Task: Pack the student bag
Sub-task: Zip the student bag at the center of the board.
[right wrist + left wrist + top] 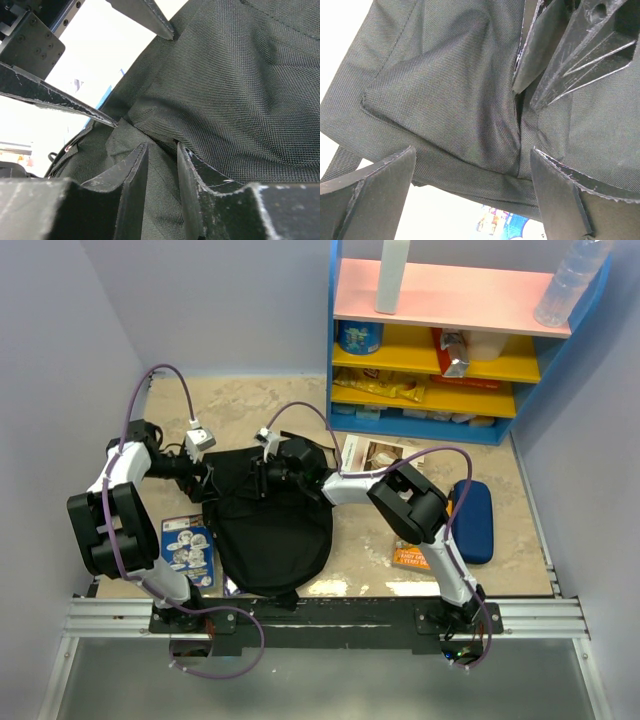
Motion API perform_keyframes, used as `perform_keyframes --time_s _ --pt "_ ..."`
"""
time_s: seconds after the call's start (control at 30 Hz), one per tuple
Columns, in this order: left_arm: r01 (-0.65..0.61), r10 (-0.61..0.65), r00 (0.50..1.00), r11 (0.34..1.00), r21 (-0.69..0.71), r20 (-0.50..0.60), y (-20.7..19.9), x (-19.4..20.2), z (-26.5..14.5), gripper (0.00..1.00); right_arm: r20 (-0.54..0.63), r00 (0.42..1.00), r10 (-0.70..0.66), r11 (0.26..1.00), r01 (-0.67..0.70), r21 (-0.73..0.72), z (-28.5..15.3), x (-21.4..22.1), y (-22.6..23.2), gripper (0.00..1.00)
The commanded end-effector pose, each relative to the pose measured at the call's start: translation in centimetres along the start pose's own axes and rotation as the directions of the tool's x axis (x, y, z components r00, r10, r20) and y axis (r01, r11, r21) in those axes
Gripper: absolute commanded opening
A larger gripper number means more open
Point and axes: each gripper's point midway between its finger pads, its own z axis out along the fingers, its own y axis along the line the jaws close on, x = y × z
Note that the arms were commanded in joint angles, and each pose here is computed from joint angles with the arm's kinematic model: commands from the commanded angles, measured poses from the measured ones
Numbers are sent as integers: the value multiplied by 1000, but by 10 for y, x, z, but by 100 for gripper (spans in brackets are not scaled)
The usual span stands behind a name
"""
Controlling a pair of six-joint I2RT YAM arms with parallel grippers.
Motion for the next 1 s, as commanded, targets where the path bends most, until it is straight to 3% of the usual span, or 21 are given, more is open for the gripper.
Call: perform_keyframes --time_s 0.0,0.1,0.13,0.2,0.53,0.97 --pt "-31 31 999 1000 1 16 -6 -5 -4 100 68 997 -30 999 32 -16 3 -23 14 31" --pt "-30 30 999 1000 4 18 -7 -5 -4 100 71 997 -22 999 24 -26 4 -22 15 19" --pt "-29 29 999 1000 5 18 -8 -5 -4 100 77 997 -25 999 27 -35 4 -23 17 10" --pt "-29 29 999 1000 4 16 -8 -4 -4 100 91 996 -26 999 30 -45 2 -27 22 0" --pt "-25 24 1000 1000 4 16 -8 -5 -4 100 141 988 -65 996 72 -44 -12 -47 40 0" --pt "42 -42 998 999 5 -54 -5 14 0 100 113 982 -148 986 139 90 -32 -46 26 0"
